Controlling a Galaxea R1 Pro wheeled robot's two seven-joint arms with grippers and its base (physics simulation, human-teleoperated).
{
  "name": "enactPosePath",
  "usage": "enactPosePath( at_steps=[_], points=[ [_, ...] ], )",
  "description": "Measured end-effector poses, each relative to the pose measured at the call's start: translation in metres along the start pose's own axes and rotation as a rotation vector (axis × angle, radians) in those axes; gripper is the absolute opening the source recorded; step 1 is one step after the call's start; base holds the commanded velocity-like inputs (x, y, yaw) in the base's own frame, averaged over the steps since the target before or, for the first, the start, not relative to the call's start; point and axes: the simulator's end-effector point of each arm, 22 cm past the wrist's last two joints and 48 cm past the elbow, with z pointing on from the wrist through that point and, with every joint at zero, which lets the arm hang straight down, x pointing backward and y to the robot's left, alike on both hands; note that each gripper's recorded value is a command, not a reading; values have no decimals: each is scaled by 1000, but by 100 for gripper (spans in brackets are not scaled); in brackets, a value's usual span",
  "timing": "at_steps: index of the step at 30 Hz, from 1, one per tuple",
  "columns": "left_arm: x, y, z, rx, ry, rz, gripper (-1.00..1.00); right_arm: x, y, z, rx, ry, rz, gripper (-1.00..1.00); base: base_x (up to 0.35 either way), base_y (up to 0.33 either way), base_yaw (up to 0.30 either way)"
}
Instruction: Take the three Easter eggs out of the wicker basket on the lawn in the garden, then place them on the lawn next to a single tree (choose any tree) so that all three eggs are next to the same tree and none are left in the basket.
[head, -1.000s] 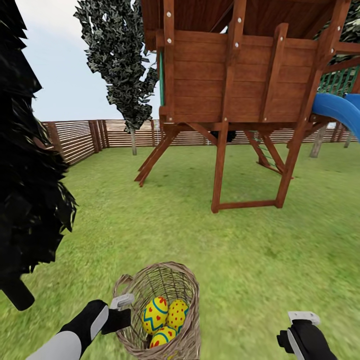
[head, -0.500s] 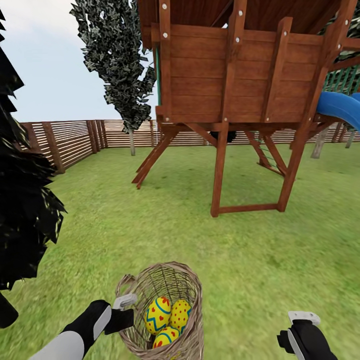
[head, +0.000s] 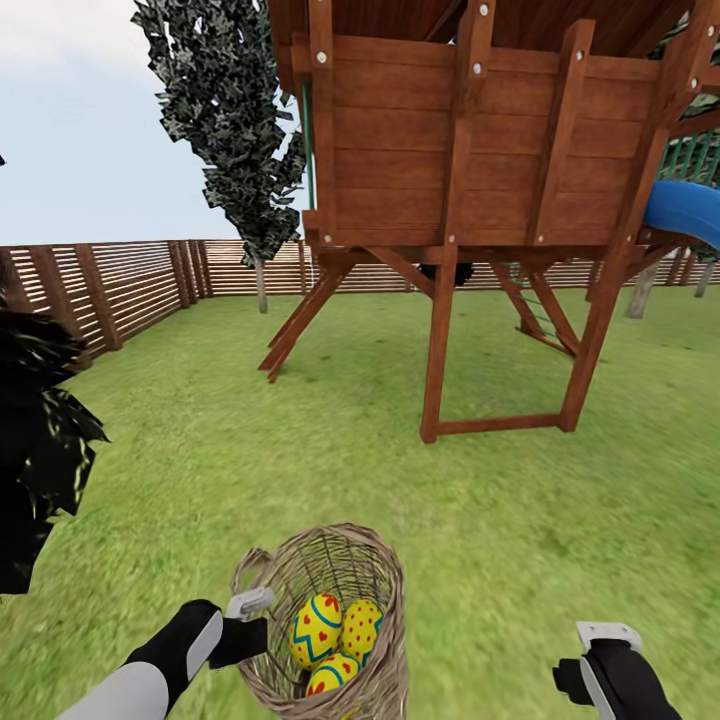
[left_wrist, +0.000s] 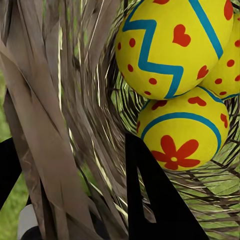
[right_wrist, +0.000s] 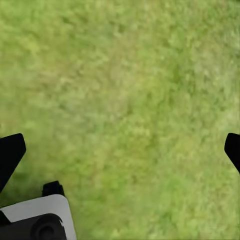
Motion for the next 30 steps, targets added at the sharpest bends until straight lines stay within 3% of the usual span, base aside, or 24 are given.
enactPosePath(
  at_steps=[8,30],
  points=[
    [-1,-1,0,4,-3,-5,-100,6,3,3,-9,17,-6,100,86,11,0],
    [3,-12,2,16,3,4,-100,6,2,3,-7,16,-4,100,324,18,40]
  ],
)
